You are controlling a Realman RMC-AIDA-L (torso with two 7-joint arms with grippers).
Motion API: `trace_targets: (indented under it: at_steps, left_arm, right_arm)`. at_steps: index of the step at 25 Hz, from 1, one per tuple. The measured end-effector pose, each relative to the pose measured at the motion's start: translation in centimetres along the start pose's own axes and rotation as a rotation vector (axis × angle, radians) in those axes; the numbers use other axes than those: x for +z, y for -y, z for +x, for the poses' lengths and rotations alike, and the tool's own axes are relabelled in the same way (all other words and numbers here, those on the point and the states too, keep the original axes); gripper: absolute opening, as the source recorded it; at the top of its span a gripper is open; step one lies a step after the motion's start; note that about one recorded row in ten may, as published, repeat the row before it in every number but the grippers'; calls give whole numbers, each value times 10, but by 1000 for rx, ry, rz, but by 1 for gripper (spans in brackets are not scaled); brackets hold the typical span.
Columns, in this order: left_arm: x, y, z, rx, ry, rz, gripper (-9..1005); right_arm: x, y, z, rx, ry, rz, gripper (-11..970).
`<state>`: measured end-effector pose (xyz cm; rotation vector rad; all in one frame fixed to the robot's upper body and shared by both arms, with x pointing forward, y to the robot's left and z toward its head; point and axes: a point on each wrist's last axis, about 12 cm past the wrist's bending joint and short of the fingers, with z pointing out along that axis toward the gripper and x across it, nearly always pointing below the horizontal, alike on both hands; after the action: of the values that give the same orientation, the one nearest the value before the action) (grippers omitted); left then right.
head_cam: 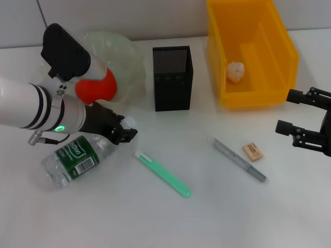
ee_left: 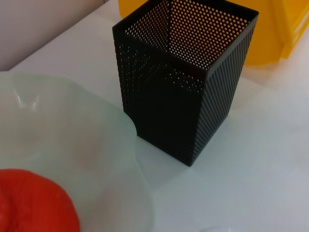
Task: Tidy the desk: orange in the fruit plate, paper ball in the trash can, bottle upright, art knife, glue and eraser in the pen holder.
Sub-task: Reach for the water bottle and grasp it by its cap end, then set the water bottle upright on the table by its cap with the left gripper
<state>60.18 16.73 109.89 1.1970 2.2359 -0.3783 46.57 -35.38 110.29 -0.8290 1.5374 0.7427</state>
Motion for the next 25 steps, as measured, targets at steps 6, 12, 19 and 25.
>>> trace_targets:
  at_steps: [6,12,19,25]
  left_arm:
    - [0,1,0,8,0,0,449]
    - [-1,1,-1,15,4,3,448]
    - [-5,2,-5,22,28,-7,447]
    - [-20,5,-8,36,84,-31,446]
  right_arm:
    - [1,0,0,-1,1,-1,740]
    - [2,1,0,1,3,-3,740]
    - [4,2,1,8,4,3,740]
    - [4,2,1,10,5,2,740]
